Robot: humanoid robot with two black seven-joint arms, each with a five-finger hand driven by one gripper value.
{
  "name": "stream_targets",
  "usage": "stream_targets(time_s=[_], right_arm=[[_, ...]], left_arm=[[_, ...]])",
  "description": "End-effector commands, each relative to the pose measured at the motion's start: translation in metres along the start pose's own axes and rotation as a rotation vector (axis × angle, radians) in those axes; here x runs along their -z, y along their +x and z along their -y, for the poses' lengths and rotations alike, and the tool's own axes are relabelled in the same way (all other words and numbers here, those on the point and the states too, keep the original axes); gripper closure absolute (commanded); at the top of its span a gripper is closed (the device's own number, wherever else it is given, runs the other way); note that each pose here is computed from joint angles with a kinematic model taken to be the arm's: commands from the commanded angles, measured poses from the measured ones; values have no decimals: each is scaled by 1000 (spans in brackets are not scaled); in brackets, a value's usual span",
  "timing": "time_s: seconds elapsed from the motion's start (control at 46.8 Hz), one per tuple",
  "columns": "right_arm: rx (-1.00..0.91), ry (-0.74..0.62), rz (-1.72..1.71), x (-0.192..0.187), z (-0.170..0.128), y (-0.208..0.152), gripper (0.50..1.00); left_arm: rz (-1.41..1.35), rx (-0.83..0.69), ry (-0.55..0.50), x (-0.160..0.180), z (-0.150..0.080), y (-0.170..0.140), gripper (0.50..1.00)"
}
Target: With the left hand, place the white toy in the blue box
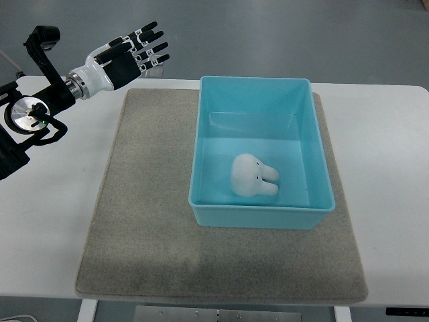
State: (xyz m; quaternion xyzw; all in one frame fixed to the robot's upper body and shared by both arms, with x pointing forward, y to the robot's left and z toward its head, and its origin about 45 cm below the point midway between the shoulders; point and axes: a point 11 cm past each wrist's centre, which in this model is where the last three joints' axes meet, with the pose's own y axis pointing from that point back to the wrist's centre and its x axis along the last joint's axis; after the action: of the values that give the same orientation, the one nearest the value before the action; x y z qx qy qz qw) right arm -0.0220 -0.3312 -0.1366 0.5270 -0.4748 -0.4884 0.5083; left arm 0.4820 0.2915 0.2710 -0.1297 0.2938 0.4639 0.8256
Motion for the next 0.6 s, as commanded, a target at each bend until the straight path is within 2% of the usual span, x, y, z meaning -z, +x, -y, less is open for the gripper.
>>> stream_targets(time_s=[0.0,0.257,0.578], right_arm=[[0,0,0,0,0,0,564],[0,0,0,0,0,0,564],[0,0,0,0,0,0,564]], left_arm=[[-28,-13,1,2,-6,7,504],[-38,-50,-7,-14,-23,20,504],[-41,-48,-11,-18,-24,20,504]])
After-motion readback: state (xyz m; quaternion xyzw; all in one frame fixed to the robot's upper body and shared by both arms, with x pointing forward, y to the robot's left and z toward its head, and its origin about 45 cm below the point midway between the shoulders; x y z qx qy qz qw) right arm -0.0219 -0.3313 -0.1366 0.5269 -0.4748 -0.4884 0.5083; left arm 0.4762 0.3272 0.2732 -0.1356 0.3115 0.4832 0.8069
